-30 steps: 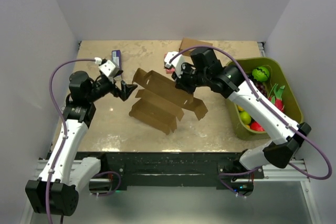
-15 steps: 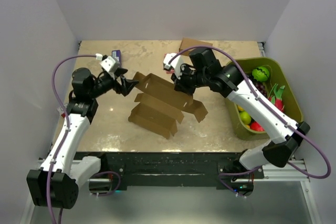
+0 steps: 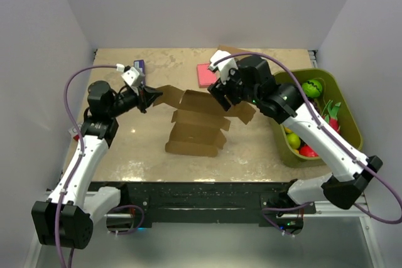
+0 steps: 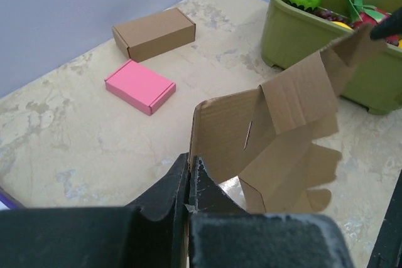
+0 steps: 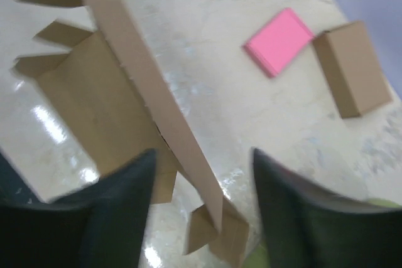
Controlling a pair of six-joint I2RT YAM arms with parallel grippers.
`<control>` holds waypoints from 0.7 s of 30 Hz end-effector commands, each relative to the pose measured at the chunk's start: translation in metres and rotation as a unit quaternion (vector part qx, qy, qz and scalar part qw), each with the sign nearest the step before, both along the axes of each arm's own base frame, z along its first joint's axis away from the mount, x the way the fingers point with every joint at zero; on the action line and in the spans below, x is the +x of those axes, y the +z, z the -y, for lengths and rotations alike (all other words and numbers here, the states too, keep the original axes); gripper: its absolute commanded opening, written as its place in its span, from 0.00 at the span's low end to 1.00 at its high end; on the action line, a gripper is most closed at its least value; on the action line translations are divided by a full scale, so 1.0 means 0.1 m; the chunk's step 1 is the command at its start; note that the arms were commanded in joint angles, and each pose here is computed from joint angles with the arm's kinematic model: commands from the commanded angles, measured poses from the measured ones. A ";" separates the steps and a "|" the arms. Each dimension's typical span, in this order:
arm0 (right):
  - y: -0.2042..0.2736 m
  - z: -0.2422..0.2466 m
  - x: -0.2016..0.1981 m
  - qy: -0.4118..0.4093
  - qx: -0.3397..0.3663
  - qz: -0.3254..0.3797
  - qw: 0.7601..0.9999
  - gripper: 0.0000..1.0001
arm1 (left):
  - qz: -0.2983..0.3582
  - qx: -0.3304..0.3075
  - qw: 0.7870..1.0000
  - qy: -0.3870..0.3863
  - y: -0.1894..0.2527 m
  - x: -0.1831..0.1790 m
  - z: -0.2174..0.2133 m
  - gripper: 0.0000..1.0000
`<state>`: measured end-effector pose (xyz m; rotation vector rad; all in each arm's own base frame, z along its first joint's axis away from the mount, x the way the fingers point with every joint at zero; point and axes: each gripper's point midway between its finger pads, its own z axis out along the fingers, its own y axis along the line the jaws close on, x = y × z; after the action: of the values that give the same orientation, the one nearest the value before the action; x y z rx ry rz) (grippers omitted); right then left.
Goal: Fold the paper box
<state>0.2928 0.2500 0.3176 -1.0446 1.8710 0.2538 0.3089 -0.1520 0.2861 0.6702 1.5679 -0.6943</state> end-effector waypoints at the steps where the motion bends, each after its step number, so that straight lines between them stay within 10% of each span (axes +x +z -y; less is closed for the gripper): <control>1: 0.59 0.46 0.29 -0.184 0.086 0.093 0.975 0.82 | -0.036 -0.025 0.999 -0.002 -0.05 0.07 0.05 0.00; 10: 0.93 0.01 -0.33 -0.165 0.468 -0.099 0.863 0.88 | -0.078 -0.037 0.996 -0.002 -0.15 0.12 0.08 0.00; 21: 0.46 -0.34 -0.21 -0.178 0.582 -0.217 0.763 0.92 | -0.055 -0.028 0.998 -0.030 -0.11 0.02 0.16 0.00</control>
<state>0.2704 0.2764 0.3076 0.1212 1.9107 1.0715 0.3184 -0.1586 0.2502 0.5766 1.7319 -0.8148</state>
